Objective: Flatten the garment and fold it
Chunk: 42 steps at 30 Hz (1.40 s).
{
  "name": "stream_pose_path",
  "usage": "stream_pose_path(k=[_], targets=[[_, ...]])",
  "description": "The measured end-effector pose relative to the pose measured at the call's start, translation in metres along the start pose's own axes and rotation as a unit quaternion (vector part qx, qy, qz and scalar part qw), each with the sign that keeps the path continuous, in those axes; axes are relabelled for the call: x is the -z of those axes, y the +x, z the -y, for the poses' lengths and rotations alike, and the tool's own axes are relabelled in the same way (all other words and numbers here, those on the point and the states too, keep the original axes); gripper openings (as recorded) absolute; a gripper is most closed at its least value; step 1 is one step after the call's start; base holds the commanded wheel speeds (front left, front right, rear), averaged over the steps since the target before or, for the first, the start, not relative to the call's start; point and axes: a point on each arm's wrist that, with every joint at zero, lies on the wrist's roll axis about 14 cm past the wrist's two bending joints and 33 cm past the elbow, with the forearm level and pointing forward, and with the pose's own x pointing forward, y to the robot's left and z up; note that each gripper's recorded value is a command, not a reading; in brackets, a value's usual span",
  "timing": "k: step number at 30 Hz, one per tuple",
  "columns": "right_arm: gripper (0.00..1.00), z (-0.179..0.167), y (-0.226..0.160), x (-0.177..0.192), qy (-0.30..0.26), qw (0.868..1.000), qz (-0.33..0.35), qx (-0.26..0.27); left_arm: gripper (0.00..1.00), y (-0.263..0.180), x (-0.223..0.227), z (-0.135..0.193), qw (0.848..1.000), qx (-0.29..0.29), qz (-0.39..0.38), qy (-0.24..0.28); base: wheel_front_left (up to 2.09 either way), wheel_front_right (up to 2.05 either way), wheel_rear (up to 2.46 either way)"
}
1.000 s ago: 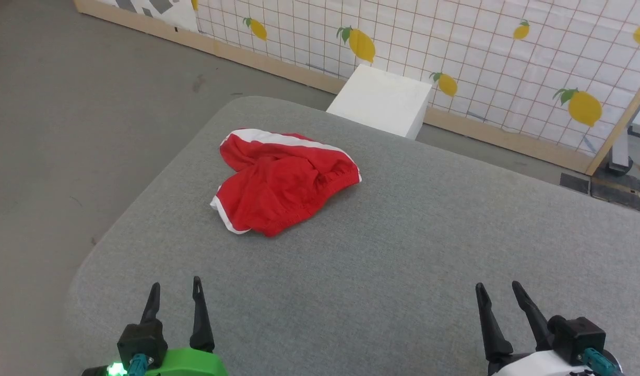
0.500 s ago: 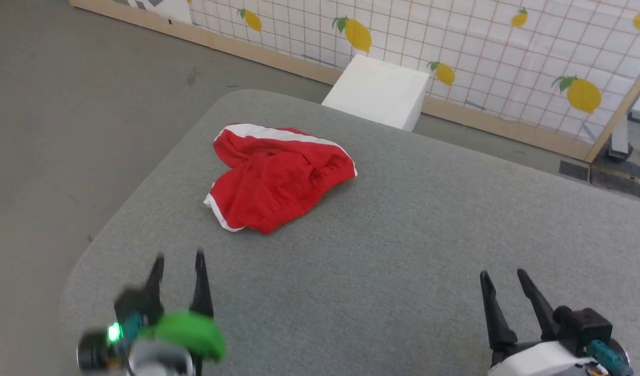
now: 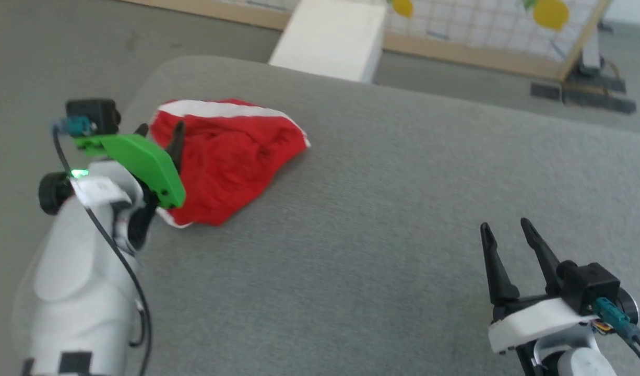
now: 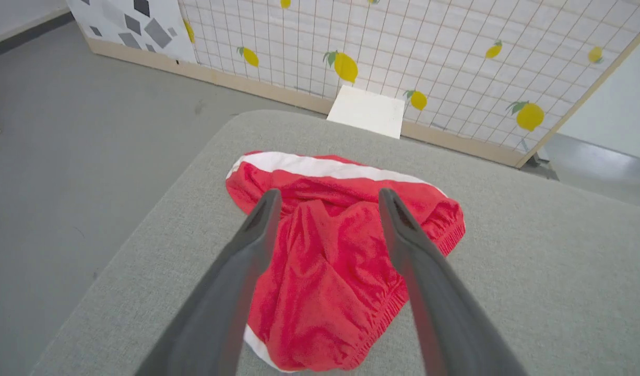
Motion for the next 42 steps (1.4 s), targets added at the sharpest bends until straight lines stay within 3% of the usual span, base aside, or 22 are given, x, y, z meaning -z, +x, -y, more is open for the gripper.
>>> stream_pose_path(k=[4, 9, 16, 19, 20, 26, 29, 32, 38, 42], targets=[[1.00, 0.021, 0.000, 0.006, 0.000, 1.000, -0.008, 0.027, 1.00, 0.028, 0.034, 0.005, 0.995, 0.006, -0.104, 0.010, 0.00, 0.00, 0.00], [1.00, 0.045, -0.004, 0.025, 0.005, 0.998, -0.031, 0.059, 1.00, 0.045, 0.105, 0.011, 0.970, -0.004, -0.243, 0.014, 0.00, 0.00, 0.00], [1.00, 0.062, -0.004, 0.046, 0.021, 0.995, -0.055, 0.082, 1.00, 0.055, 0.168, 0.018, 0.947, -0.048, -0.318, 0.007, 0.00, 0.00, 0.00], [1.00, 0.066, -0.004, 0.052, 0.024, 0.994, -0.061, 0.086, 1.00, 0.059, 0.174, 0.019, 0.947, -0.048, -0.317, 0.007, 0.00, 0.00, 0.00], [1.00, 0.063, -0.003, 0.054, 0.025, 0.994, -0.063, 0.083, 0.00, 0.064, 0.166, 0.019, 0.957, -0.048, -0.286, 0.001, 0.00, 0.00, 0.00], [1.00, 0.056, -0.005, 0.045, 0.034, 0.995, -0.053, 0.076, 0.00, 0.073, 0.124, 0.044, 0.981, -0.007, -0.188, -0.044, 0.00, 0.00, 0.00], [1.00, 0.050, -0.008, 0.037, 0.040, 0.996, -0.042, 0.072, 0.00, 0.086, 0.060, 0.064, 0.993, 0.034, -0.094, -0.062, 0.00, 0.00, 0.00], [1.00, 0.049, -0.014, 0.029, 0.046, 0.996, -0.031, 0.075, 0.00, 0.089, -0.007, 0.091, 0.995, 0.081, -0.015, -0.062, 0.00, 0.00, 0.00], [1.00, 0.056, -0.039, 0.018, 0.046, 0.994, -0.017, 0.099, 0.00, 0.061, -0.094, 0.181, 0.972, 0.212, 0.076, -0.070, 0.00, 0.00, 0.00], [1.00, 0.068, -0.055, 0.008, 0.046, 0.991, -0.001, 0.124, 0.00, 0.031, -0.099, 0.252, 0.946, 0.310, 0.061, -0.074, 0.00, 0.00, 0.00]])
